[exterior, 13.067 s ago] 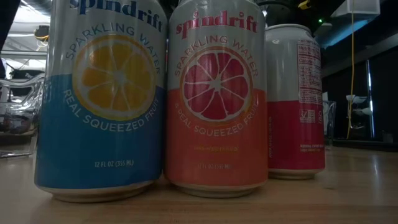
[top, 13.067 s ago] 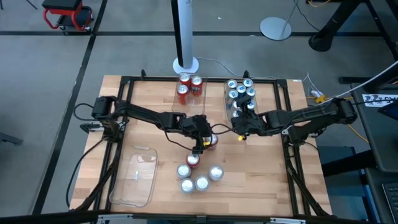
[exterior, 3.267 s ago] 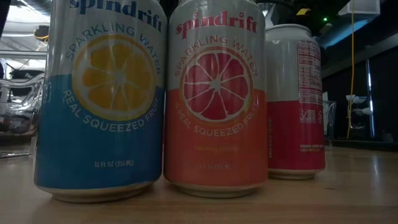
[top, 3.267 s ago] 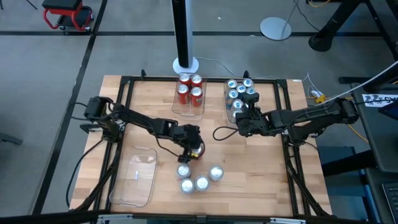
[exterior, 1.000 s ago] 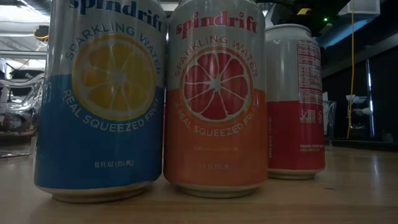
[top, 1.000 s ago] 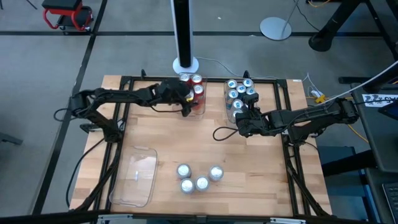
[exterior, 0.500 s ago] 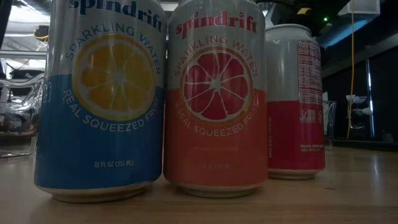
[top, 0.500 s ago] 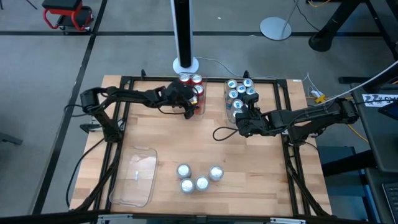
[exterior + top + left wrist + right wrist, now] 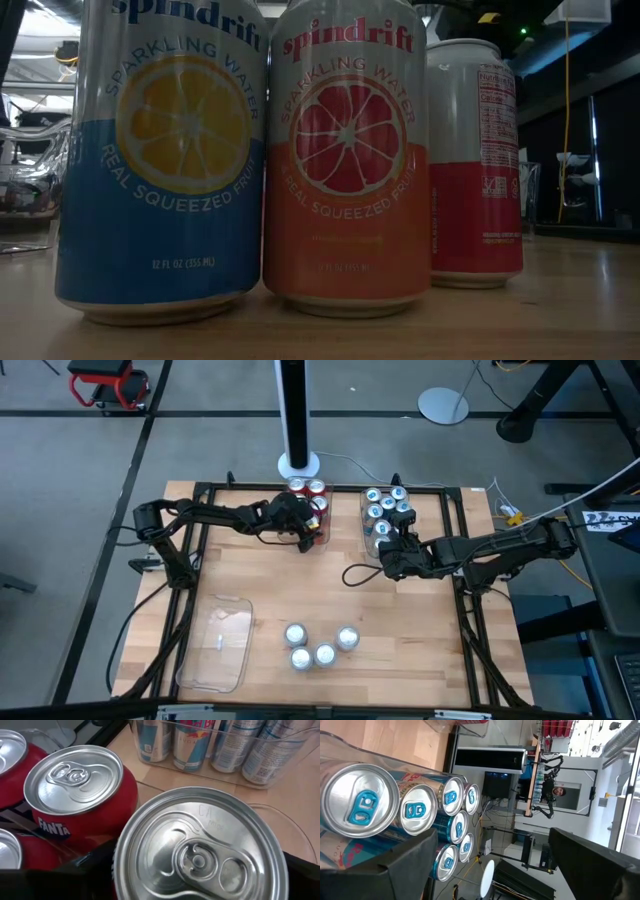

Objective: Sort soda cans
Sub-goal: Put the red soda can into the top center transparent bin, then move the bottom left transparent bin to the top left of the table

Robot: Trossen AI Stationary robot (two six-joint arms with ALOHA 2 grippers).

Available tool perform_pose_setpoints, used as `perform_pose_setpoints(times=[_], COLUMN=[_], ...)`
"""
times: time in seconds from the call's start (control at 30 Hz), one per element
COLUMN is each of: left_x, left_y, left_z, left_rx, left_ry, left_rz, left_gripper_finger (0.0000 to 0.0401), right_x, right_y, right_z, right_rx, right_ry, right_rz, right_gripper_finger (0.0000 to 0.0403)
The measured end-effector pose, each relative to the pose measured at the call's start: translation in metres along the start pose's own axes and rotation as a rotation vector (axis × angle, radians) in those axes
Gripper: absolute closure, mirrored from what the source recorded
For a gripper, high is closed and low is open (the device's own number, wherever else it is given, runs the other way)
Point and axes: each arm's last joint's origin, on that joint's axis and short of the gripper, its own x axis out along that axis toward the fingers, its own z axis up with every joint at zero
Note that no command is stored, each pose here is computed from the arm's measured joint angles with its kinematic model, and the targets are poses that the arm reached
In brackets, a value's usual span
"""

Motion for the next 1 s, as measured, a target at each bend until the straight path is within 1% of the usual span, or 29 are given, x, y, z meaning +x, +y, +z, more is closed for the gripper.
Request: perform_pose_setpoints(times=[0.33, 0.6, 0.87, 1.0], left_x=[0.000, -0.004, -0.036, -0.064], left_y=[0.000, 0.001, 0.001, -0.003], left_z=[0.001, 0.004, 0.028, 0.043], left_rx=[-0.008, -0.014, 0.010, 0.024], left_ry=[-0.005, -0.019, -0.137, -0.215], left_rz=[0.039, 0.044, 0.051, 0.043], left_gripper_finger=[0.0074, 0.0074, 0.0073, 0.0073], right_x=[0.000, 0.000, 0.000, 0.000], right_y=[0.000, 0.000, 0.000, 0.000], right_z=[0.000, 0.000, 0.000, 0.000], right_rx=[0.000, -0.001, -0.002, -0.003], right_ry=[0.000, 0.001, 0.001, 0.001], right_rz=[0.000, 0.000, 0.001, 0.001], right_gripper_finger=[0.0023, 0.0023, 0.0023, 0.0023])
